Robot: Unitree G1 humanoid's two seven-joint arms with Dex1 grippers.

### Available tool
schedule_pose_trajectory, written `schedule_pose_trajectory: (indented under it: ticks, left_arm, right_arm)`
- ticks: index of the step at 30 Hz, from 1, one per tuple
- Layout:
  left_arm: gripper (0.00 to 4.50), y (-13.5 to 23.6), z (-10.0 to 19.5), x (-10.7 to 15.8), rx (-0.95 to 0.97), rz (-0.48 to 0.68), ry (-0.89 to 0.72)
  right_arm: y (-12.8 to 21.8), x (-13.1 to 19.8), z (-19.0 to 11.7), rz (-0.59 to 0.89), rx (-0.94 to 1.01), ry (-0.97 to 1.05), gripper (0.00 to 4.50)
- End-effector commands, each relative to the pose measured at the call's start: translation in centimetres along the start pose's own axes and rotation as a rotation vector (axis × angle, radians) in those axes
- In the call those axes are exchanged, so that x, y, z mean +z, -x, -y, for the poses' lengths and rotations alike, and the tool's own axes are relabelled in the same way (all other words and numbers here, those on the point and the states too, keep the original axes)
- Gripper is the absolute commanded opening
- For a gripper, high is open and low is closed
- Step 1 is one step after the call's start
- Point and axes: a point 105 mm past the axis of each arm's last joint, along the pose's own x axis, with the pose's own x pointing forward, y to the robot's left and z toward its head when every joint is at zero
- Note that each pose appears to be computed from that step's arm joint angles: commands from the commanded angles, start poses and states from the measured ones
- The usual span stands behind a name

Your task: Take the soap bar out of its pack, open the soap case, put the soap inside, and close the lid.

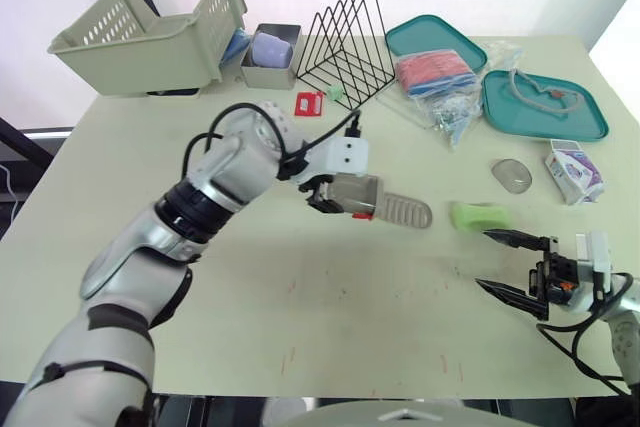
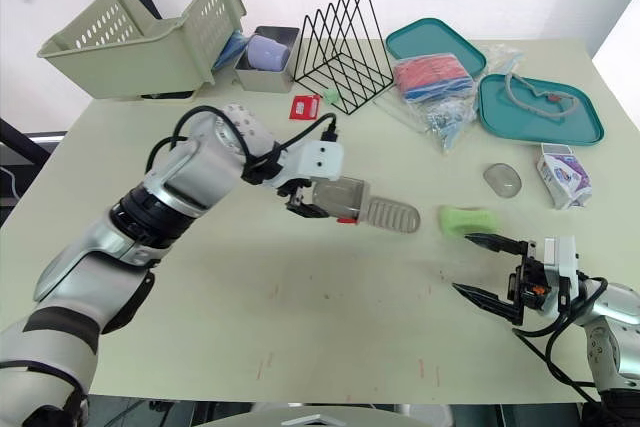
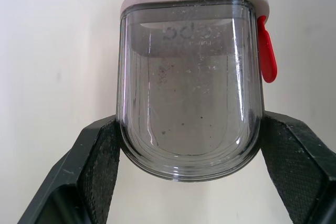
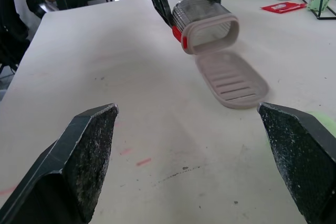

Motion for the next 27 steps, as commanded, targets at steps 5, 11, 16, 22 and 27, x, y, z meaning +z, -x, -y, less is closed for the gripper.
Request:
schedule_pose_trajectory:
  ticks: [5,11,16,22,27]
  left_arm:
    - [3.44,1.8,1.0,-1.7,-0.015,0.035,0.032]
    - [3.44,1.6,0.9,-1.2,0.018,0.165,0.047]
    - [4.48,1.0,0.6,-1.1,0.044,0.226,0.037]
    - [4.48,1.4,0.4,-1.1,0.062,0.260,0.040]
    - [4.48,4.4,0.3,1.1,0.084,0.513,0.080]
  right_arm:
    - [0.6,0.4,0.0,-0.016,-0.014,0.040,4.44]
    - [0.7,0.3,-0.1,-0.023,-0.010,0.035,4.44]
    - [0.5,0.3,-0.2,-0.028,0.003,0.035,4.50]
    - [0.5,0.5,0.0,-0.029,0.007,0.040,4.50]
    - [0.0,1.5,0.7,-0.029,0.021,0.065,4.50]
